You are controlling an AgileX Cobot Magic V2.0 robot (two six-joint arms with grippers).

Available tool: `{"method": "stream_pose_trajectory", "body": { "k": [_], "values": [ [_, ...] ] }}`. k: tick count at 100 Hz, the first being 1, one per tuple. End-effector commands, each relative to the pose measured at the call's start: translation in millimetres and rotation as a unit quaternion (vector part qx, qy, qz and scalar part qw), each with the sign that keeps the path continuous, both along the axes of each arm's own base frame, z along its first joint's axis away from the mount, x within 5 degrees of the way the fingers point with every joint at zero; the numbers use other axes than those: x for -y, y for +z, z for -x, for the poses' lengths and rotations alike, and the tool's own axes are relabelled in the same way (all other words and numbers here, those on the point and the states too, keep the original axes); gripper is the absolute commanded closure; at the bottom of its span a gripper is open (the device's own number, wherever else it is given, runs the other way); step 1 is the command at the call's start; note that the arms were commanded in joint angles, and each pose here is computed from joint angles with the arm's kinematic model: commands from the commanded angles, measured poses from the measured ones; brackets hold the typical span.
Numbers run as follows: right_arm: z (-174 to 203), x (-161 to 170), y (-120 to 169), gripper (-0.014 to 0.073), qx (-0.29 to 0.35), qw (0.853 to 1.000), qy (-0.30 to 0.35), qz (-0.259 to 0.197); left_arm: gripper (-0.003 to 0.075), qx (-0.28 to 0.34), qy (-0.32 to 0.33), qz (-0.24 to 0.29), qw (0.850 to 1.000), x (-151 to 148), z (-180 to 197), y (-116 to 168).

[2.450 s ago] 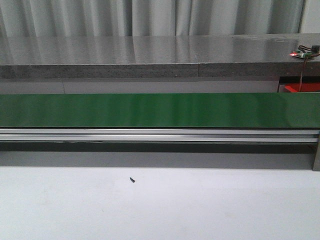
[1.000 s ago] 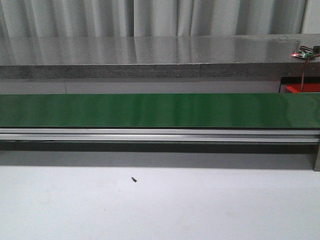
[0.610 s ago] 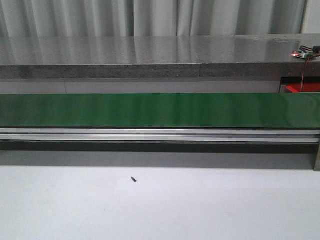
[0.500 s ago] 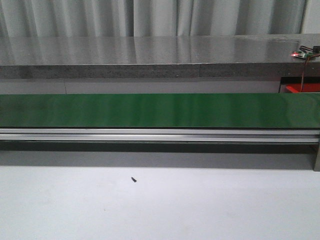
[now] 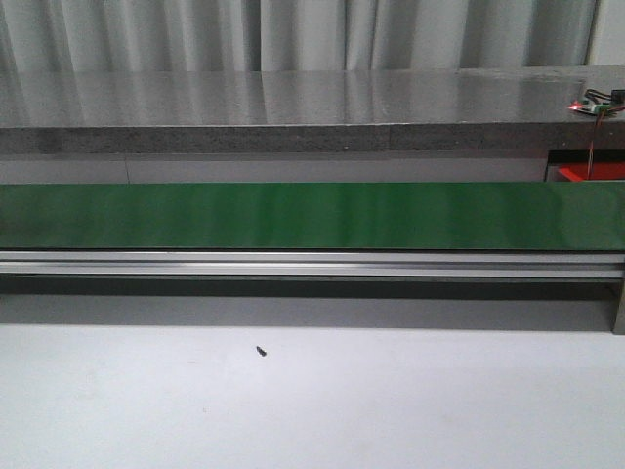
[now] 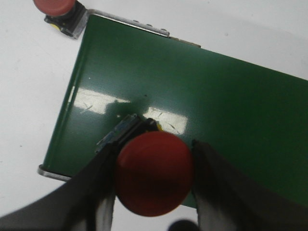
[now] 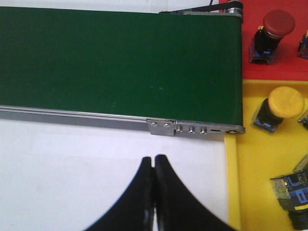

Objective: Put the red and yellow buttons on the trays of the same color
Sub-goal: 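Set the red button on the conveyor and open the left gripper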

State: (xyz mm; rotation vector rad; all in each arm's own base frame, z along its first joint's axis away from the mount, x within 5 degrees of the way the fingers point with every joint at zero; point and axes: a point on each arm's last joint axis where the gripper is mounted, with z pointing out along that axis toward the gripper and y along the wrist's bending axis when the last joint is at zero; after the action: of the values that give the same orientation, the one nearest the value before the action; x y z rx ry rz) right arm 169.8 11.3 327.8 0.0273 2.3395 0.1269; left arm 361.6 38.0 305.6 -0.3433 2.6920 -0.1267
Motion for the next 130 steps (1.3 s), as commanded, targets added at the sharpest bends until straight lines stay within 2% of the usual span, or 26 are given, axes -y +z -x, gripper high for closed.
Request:
{"method": "stream_pose_trajectory", "body": {
  "k": [1,29,63,75,91,97,130],
  "values": [
    [-1.2,0.9,13.0,0.0663,0.044,0.999,-0.001,0.005,0.0512,0.073,0.006,0.014,0.997,4.2,2.3,20.8],
    [-1.2,0.9,12.9,0.0663,0.043,0.999,-0.001,0.005,0.0512,0.113,0.022,0.044,0.992,6.6,-3.6,6.2],
    [-1.2,0.9,12.9,0.0663,0.043,0.999,-0.001,0.005,0.0493,0.074,0.027,0.058,0.995,6.1,-12.6,-20.8],
    [-1.2,0.9,12.9,0.0663,0.043,0.999,-0.001,0.005,0.0405,0.079,0.030,0.059,0.995,5.3,-13.8,-20.4],
    [-1.2,0.9,12.9,0.0663,0.043,0.999,-0.001,0.005,0.0148,0.070,0.032,0.062,0.995,2.7,-11.6,-20.6],
    [-1.2,0.9,12.9,0.0663,0.043,0.999,-0.001,0.005,0.0099,0.071,0.030,0.061,0.995,2.7,-11.2,-19.7],
    [-1.2,0.9,12.9,0.0663,0.043,0.999,-0.001,0.005,0.0102,0.127,0.022,0.052,0.990,4.8,8.1,19.9]
  ]
}}
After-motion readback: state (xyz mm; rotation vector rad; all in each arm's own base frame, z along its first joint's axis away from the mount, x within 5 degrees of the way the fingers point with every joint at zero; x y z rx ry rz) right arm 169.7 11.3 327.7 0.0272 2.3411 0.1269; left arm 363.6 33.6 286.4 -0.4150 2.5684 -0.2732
